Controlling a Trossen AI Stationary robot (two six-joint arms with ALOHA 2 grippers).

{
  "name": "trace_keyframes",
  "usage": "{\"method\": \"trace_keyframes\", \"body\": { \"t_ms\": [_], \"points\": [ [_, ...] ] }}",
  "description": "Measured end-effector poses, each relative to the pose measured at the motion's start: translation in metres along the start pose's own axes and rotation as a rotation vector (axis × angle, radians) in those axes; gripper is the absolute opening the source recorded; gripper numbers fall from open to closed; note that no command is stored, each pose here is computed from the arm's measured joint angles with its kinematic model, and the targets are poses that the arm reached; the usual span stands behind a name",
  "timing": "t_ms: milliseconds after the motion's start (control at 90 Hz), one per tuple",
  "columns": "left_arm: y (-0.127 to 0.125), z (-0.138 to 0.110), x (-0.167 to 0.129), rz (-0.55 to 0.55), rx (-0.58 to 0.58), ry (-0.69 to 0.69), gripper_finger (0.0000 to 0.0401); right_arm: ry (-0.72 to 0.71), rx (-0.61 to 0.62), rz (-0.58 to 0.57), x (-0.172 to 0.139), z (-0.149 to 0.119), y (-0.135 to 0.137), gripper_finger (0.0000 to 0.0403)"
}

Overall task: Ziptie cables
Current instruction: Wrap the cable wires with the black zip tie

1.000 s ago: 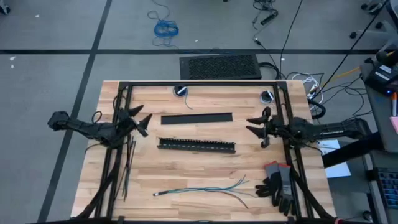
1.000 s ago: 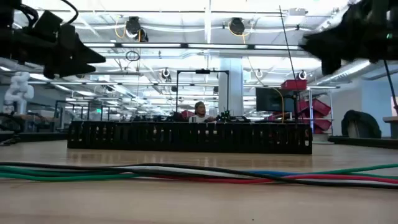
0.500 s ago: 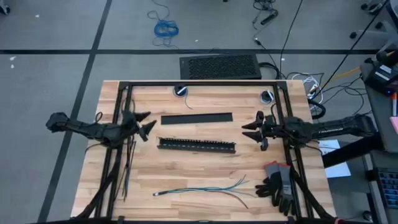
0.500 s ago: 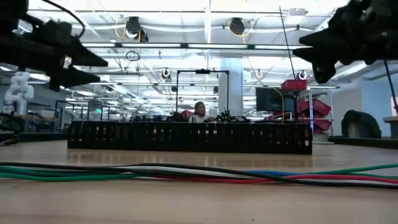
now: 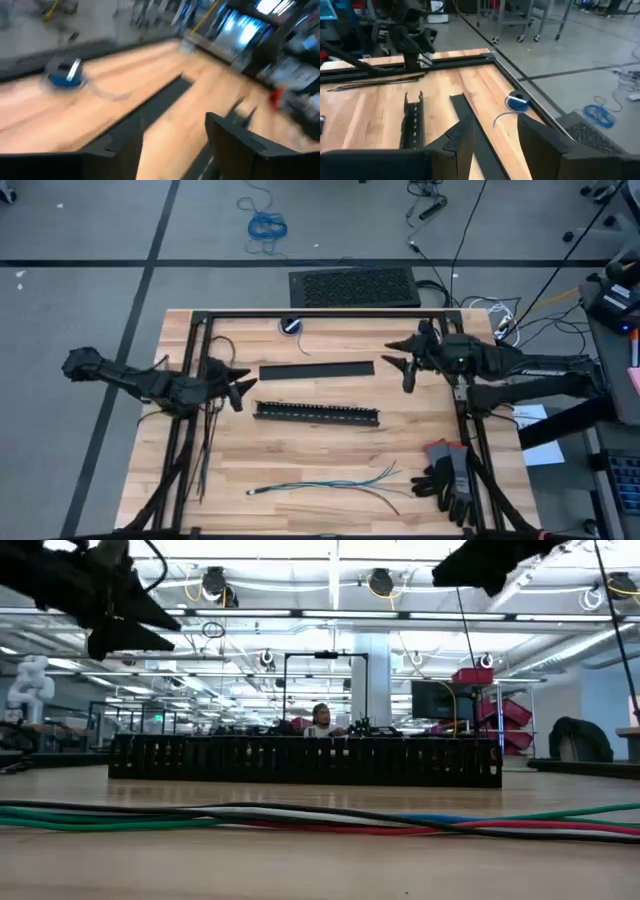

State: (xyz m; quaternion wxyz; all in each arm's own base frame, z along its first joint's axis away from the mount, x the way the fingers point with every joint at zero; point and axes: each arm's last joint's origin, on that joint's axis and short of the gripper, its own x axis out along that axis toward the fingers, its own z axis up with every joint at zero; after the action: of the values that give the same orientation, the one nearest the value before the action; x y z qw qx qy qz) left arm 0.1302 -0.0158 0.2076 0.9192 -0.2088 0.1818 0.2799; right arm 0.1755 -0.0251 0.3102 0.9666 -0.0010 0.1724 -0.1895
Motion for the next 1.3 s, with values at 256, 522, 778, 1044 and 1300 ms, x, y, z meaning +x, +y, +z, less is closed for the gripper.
{"method": "trace_keyframes", "body": {
  "t_ms": [256,522,778,1044,1300],
  "points": [
    [-0.008,-0.002,-0.003,0.101,-0.206,0.294,0.0193,0.194,-0.094,-0.525,-0.020,0.001,-0.022,0.0141],
    [-0.013,-0.007,0.002,0.170,-0.281,0.394,0.0193,0.313,-0.131,-0.442,-0.019,-0.010,-0.020,0.0141],
    [-0.025,0.006,-0.005,0.237,-0.309,0.492,0.0193,0.404,-0.129,-0.500,-0.009,-0.018,-0.022,0.0141],
    [-0.027,-0.022,0.008,0.489,-0.362,0.898,0.0193,0.463,-0.010,-0.548,0.016,-0.041,-0.014,0.0141],
    [-0.032,-0.039,0.023,0.580,-0.277,0.980,0.0193,0.445,0.064,-0.454,0.053,-0.095,0.001,0.0141]
  ]
}}
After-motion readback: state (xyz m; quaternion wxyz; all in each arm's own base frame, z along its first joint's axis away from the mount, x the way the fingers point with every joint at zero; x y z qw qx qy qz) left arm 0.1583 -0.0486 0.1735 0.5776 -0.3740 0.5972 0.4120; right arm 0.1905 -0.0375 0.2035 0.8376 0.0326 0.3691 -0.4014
